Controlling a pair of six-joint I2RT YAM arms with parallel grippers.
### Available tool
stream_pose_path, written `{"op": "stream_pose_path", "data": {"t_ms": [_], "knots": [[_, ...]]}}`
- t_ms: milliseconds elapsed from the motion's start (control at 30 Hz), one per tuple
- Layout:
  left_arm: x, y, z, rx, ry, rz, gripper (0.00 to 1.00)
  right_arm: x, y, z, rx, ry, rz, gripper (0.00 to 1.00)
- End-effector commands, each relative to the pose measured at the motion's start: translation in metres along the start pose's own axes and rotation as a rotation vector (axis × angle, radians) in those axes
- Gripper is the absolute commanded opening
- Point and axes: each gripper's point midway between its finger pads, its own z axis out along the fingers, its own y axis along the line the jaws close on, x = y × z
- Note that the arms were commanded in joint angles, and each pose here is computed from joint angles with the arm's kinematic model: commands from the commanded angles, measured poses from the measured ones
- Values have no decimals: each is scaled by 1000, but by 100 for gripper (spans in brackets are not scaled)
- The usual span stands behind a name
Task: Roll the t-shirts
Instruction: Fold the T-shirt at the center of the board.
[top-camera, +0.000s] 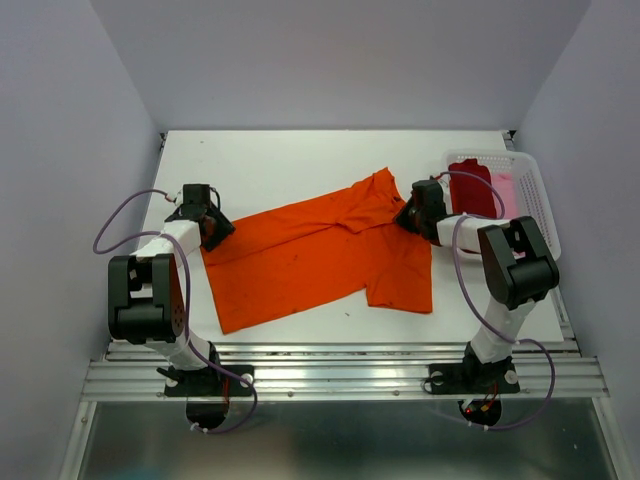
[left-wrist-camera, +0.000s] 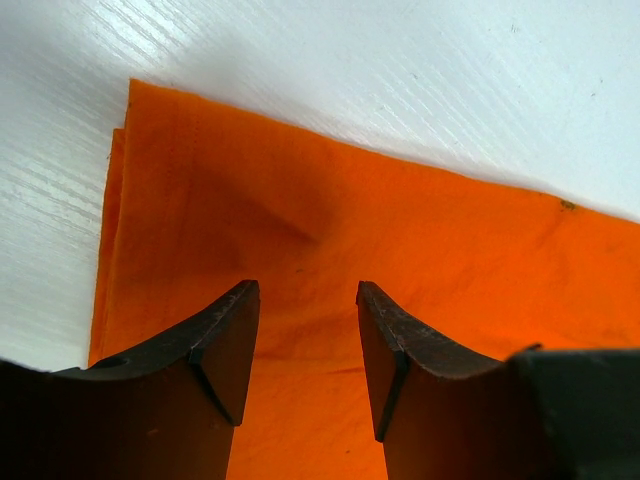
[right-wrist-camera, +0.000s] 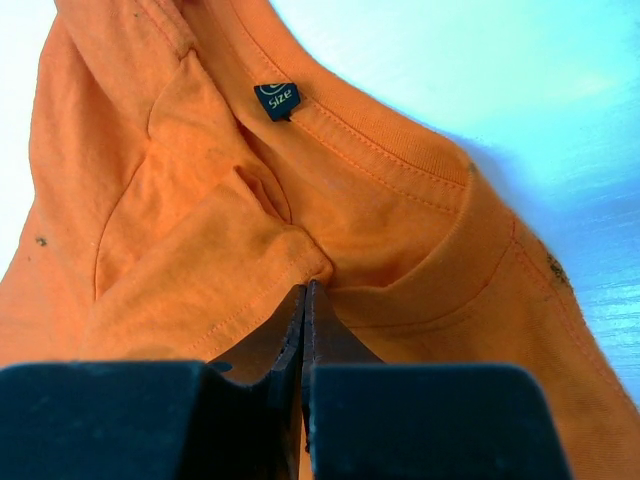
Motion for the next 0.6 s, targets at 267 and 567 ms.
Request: {"op": "stream_pose_path", "data": {"t_ms": [267,567], "knots": [[-1,5,-6,-14,-18,12,55,-35,15,-28,-54,-121,-29,1],[-2,5,-6,-17,-20,15,55,-25,13,-33,-82,-103,5,1]]}}
